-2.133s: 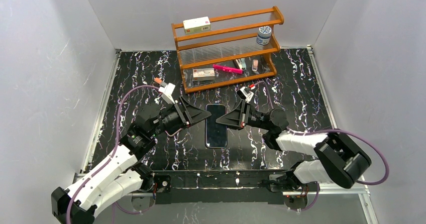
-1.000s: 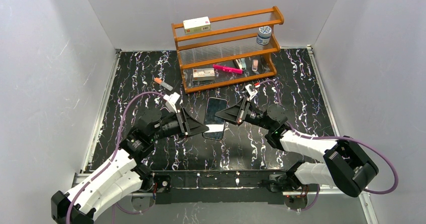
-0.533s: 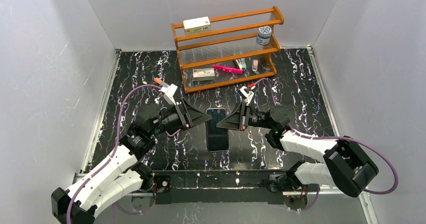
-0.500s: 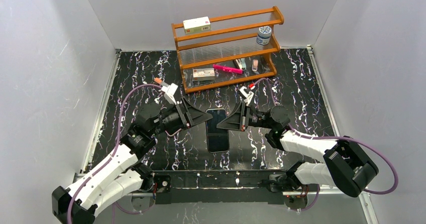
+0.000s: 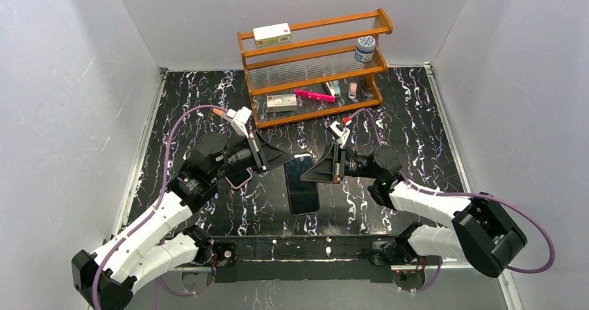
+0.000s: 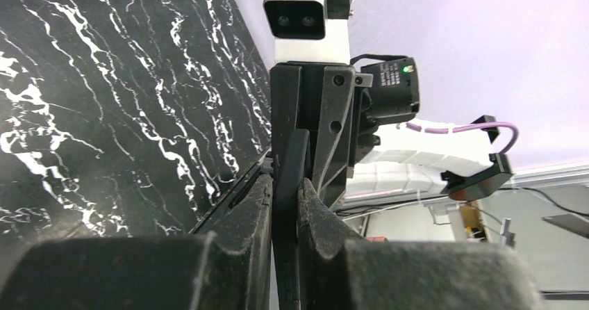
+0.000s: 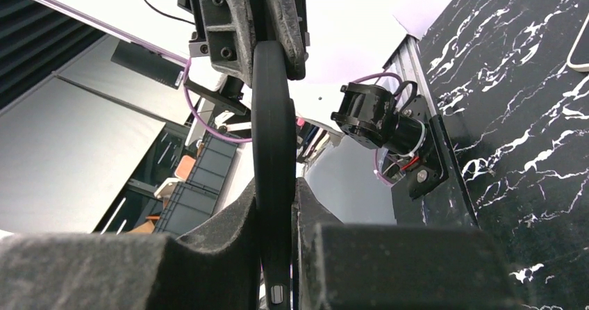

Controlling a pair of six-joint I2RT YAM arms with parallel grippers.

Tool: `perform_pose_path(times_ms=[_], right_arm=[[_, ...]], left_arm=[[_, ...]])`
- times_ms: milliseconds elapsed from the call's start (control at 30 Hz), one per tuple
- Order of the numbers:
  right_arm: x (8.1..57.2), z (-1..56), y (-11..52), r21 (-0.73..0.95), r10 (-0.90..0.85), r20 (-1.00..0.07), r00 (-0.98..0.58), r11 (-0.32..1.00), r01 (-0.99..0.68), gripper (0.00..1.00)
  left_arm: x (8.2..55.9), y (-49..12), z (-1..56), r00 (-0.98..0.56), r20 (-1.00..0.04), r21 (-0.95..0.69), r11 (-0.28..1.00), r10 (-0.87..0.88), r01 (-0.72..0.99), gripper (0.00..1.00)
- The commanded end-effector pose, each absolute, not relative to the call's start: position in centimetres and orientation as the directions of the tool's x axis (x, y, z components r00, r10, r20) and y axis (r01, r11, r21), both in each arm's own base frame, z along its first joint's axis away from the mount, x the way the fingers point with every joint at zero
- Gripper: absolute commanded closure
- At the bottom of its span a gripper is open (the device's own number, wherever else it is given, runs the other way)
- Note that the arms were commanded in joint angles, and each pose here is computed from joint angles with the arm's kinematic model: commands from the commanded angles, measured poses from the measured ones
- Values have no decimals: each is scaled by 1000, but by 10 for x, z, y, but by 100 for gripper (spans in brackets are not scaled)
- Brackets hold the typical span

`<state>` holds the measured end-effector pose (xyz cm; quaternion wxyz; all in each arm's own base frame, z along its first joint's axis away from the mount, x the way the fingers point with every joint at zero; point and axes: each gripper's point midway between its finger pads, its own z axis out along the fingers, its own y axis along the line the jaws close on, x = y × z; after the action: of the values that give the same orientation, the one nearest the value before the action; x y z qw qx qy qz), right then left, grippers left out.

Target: Put the phone into the phone case

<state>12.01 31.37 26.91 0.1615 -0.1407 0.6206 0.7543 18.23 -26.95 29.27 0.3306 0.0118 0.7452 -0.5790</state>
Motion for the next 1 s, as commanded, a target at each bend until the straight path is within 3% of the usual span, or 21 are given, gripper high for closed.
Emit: perform_pose_path(times_ms=[0,167,300,400,500,767,967], right_arm=[[125,293,314,832,119,-509,-852,-184,-523,96],[148,285,322,844,175,-508,-843,-92,-528,95],[153,286,324,846,189,-505,-842,-85,-526,97],[153,284,325,850,184,-500,-846,-83,-521,98],[153,284,324,851,194,-495,-847,-90,-518,98],[156,278,326,855,195,-490,-850,-82,-512,98],[154,266,324,867,185,-477,-859,-65,-495,98]], left_arm=[[196,-251,261,-743,-596,-754,532,-306,386,100],[198,-247,243,-760,-606,-705,601,-236,376,100],[197,-249,249,-763,-611,-695,604,-211,390,80],[196,-248,253,-759,-618,-691,603,-205,399,57],[194,-249,255,-765,-608,-703,590,-212,396,52],[187,-251,238,-794,-559,-747,561,-238,357,55],[188,-256,229,-806,-534,-773,532,-255,344,69]])
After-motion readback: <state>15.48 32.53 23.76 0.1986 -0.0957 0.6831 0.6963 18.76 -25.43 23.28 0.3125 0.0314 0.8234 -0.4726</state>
